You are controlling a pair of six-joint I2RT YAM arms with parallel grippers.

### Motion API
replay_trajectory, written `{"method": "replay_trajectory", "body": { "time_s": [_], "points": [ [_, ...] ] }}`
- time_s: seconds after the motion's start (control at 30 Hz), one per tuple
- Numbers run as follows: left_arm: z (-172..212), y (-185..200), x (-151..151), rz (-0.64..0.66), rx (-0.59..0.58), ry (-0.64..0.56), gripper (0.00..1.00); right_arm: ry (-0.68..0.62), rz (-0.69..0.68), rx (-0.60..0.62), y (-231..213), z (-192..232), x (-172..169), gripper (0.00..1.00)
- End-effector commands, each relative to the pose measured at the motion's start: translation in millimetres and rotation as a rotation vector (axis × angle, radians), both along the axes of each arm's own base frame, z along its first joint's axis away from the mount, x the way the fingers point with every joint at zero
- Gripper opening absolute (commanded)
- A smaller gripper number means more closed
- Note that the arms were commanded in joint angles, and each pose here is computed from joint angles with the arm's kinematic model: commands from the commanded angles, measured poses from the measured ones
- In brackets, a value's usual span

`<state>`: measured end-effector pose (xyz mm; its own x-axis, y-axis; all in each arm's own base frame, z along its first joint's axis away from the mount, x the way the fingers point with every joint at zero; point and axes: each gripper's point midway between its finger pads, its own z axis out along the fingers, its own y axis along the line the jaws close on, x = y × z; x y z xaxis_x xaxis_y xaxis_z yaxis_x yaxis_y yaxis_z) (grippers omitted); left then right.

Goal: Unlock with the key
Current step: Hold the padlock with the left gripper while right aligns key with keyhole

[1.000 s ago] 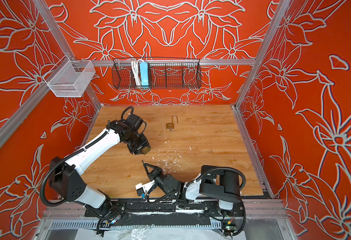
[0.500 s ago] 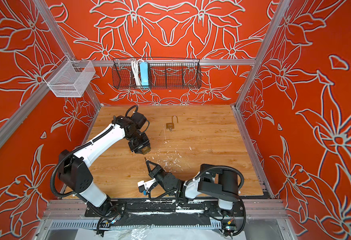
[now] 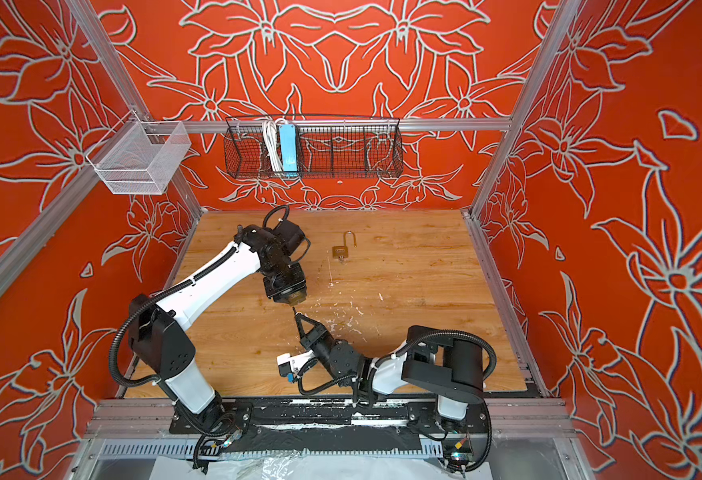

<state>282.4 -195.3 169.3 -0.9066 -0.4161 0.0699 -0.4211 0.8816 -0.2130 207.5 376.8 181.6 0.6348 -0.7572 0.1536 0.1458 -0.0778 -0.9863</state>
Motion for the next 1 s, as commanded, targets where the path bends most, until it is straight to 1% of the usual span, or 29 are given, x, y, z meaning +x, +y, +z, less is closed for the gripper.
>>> {"method": "replay_trajectory", "body": {
  "time_s": [0.0, 0.3, 0.47, 0.83, 0.97],
  "points": [
    [10, 6, -5, -0.012, 0.028, -0.014, 0.0, -0.016, -0.05, 0.075, -9, 23, 8, 0.0],
    [15, 9, -5, -0.009, 0.038, -0.034, 0.0, -0.006, -0.069, 0.078, -11, 20, 14, 0.0],
    [16, 10, -4, -0.007, 0.044, -0.041, 0.0, -0.002, -0.067, 0.065, -10, 14, 13, 0.0],
    [18, 13, -4, -0.003, 0.054, -0.05, 0.0, 0.033, -0.055, 0.095, -8, 10, 10, 0.0],
    [18, 12, -4, -0.003, 0.05, -0.05, 0.0, 0.041, -0.055, 0.085, -5, 4, 11, 0.0]
  ]
}}
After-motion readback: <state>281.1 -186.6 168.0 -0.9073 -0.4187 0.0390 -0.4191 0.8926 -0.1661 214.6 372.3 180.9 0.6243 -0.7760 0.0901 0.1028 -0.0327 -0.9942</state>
